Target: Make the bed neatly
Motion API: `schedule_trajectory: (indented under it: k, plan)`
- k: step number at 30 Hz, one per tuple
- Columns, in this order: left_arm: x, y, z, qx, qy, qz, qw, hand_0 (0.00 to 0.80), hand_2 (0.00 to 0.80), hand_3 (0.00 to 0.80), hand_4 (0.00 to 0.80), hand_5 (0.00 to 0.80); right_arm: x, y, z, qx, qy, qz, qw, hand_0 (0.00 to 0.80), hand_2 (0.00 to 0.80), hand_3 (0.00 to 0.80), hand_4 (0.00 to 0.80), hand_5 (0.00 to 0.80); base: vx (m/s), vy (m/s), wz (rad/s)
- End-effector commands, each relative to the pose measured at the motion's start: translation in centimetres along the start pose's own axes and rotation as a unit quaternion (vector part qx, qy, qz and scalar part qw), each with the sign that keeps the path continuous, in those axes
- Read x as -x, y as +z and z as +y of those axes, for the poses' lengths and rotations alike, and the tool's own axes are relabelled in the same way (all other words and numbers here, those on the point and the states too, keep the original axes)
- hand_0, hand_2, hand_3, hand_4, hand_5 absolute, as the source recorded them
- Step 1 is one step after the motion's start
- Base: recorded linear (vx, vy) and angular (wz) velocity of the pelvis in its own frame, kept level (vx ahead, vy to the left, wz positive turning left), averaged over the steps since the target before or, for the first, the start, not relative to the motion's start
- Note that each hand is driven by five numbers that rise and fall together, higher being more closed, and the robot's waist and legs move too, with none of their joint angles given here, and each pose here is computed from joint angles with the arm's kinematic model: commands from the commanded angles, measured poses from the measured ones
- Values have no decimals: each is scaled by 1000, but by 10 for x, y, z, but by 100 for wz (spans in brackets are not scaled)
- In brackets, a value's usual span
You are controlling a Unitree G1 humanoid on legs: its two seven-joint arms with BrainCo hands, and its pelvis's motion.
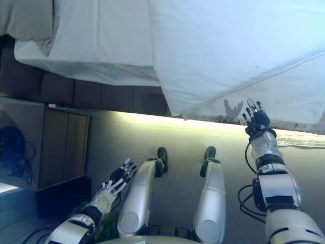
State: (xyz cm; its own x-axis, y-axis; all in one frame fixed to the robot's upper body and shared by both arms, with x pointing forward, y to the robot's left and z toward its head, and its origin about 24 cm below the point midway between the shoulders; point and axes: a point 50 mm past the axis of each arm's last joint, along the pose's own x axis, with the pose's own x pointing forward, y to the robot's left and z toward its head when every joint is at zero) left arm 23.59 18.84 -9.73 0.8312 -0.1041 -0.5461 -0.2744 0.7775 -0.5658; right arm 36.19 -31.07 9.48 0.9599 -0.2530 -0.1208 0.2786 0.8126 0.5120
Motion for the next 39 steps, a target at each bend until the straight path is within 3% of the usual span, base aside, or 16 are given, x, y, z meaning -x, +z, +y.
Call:
schedule_trajectory:
  k: [1, 12, 20, 31, 32, 33, 34, 39]
  plan:
    - [9, 12, 16, 2, 15, -26, 1000, 0, 0, 0, 0, 0, -6, 43, 17, 6, 33, -52, 998, 0, 0, 0, 0, 0, 32, -27, 3]
    - [17, 10, 23, 20, 7, -38, 999, 0, 0, 0, 0, 0, -9, 92, 42, 35, 61, -74, 995, 0, 0, 0, 0, 0, 59, -13, 5]
    - [27, 0, 34, 23, 25, -27, 999, 0, 0, 0, 0, 0, -7, 125, 67, 9, 96, -104, 990, 0, 0, 0, 0, 0, 53, -5, 3]
    - [33, -6, 36, 15, 7, -19, 1000, 0, 0, 0, 0, 0, -3, 139, 83, 16, 144, -145, 979, 0, 0, 0, 0, 0, 2, 0, 0]
    - [33, -7, 36, 14, 6, -19, 1000, 0, 0, 0, 0, 0, -2, 139, 83, 16, 147, -149, 978, 530, 530, 530, 530, 530, 0, 0, 0]
    - [34, -8, 37, 16, 7, -19, 1000, 0, 0, 0, 0, 0, -2, 140, 83, 21, 149, -160, 976, 693, 693, 693, 693, 693, 0, 0, 0]
    - [34, -8, 37, 16, 7, -19, 1000, 0, 0, 0, 0, 0, -1, 142, 85, 25, 157, -170, 973, 800, 800, 800, 800, 800, 0, 0, 0]
    - [34, -8, 37, 20, 7, -19, 1000, 0, 0, 0, 0, 0, 2, 145, 87, 36, 166, -183, 968, 800, 800, 800, 800, 800, 8, 14, -6]
